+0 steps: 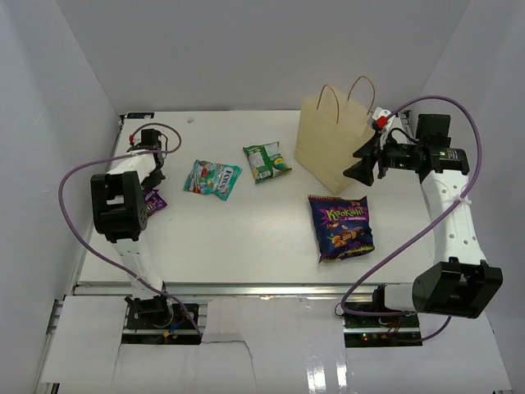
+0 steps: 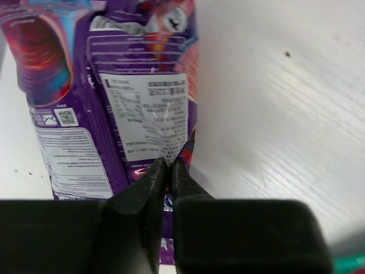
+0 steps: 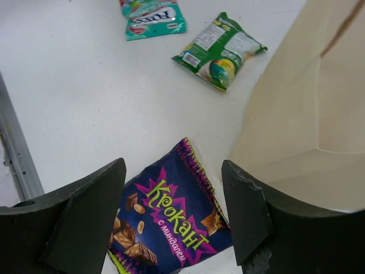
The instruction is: Place the snacks into the paper bag
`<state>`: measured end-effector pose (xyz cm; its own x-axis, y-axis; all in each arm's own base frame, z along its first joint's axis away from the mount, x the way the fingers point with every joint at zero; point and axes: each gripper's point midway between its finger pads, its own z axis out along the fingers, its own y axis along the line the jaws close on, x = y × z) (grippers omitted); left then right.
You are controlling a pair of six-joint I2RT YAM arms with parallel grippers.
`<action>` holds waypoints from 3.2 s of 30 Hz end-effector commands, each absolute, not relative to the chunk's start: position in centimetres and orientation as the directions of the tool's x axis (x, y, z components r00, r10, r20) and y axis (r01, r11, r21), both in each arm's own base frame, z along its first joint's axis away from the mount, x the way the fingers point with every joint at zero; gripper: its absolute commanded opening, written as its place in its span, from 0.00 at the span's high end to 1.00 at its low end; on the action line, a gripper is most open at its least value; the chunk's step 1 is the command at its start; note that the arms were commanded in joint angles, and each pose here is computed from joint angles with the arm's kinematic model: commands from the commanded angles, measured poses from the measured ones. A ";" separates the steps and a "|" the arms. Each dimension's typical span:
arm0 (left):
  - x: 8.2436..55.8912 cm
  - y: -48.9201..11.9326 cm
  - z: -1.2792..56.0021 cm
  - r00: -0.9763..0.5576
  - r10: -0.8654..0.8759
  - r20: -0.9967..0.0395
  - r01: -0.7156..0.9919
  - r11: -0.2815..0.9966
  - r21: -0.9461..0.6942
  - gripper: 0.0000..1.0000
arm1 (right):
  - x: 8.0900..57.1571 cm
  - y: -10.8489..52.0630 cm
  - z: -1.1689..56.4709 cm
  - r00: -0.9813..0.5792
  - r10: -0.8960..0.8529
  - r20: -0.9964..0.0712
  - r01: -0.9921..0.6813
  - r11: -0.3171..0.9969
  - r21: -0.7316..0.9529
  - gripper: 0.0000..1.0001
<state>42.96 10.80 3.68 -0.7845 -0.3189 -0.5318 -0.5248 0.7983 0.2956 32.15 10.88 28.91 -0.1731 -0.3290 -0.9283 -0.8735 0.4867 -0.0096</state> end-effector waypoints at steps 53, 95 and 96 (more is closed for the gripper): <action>27.7 -24.1 22.0 -0.787 -0.226 -0.574 0.462 0.402 -0.791 0.84 | 30.5 39.5 19.7 -0.851 0.046 -0.523 -0.426 0.520 0.740 0.92; 28.7 -9.0 14.2 -0.598 -0.556 -0.577 -0.311 0.825 -0.473 0.02 | 49.5 13.5 40.4 0.316 -0.273 -0.908 -0.745 0.522 -0.416 0.86; 28.4 -8.3 13.6 -0.581 -0.594 -0.556 -0.378 0.802 -0.462 0.02 | 49.5 13.5 40.0 0.306 -0.279 -0.910 -0.748 0.522 -0.411 0.80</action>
